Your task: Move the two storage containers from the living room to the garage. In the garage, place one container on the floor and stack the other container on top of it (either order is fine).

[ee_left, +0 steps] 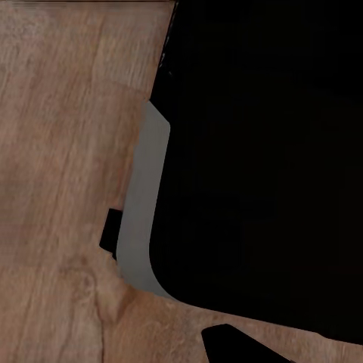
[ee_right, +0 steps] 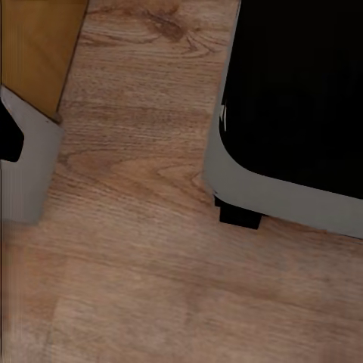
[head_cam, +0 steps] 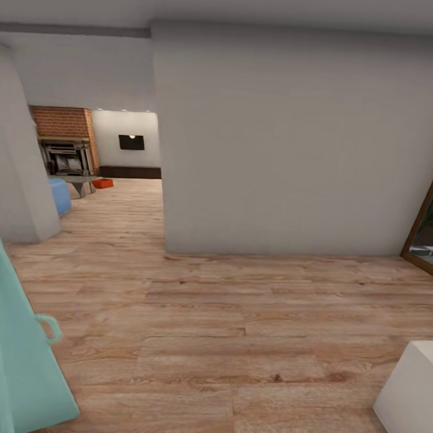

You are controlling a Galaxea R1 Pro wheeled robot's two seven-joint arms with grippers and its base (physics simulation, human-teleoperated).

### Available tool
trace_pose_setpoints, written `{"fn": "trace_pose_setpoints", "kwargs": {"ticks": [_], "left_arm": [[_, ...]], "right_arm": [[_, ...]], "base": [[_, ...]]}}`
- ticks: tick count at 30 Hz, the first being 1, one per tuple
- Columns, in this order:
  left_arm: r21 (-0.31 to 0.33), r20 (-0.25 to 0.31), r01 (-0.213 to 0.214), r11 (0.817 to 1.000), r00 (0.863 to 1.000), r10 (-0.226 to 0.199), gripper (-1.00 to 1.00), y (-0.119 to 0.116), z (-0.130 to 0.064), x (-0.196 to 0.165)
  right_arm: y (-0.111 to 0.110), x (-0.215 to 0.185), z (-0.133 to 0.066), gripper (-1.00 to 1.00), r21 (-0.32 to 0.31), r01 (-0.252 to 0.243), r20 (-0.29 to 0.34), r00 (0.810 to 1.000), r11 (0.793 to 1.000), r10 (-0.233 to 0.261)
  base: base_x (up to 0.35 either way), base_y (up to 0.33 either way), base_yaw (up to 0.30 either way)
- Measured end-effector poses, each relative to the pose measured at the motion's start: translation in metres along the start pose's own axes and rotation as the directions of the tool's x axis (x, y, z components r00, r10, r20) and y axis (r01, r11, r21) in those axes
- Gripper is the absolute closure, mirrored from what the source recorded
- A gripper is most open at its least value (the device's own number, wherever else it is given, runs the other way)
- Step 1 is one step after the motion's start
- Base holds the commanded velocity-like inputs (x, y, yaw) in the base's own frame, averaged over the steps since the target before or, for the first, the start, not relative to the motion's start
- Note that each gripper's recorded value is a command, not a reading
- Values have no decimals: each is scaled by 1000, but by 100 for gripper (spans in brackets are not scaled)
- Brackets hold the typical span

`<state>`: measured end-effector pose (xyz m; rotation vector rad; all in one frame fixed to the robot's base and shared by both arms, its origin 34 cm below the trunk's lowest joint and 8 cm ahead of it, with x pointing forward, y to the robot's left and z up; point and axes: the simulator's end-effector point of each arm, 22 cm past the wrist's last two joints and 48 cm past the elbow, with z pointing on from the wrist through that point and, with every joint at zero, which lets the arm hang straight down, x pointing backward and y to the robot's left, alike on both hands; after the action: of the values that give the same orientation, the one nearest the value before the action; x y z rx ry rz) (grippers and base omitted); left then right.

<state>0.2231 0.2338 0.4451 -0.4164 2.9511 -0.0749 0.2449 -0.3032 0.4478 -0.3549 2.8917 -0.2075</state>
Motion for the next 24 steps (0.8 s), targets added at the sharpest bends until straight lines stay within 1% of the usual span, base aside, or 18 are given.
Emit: {"fn": "trace_pose_setpoints", "kwargs": {"ticks": [11, 24], "left_arm": [[-2, -2, 1, 1000, 1000, -1, -100, 1, 0, 1], [-4, -2, 1, 1000, 1000, -1, -100, 3, 0, 1]], "right_arm": [[2, -1, 0, -100, -2, -4, 1, 1000, 1000, 4], [-2, 0, 0, -100, 7, -6, 0, 1000, 1000, 6]], "base": [[327, 0, 0], [327, 0, 0]]}}
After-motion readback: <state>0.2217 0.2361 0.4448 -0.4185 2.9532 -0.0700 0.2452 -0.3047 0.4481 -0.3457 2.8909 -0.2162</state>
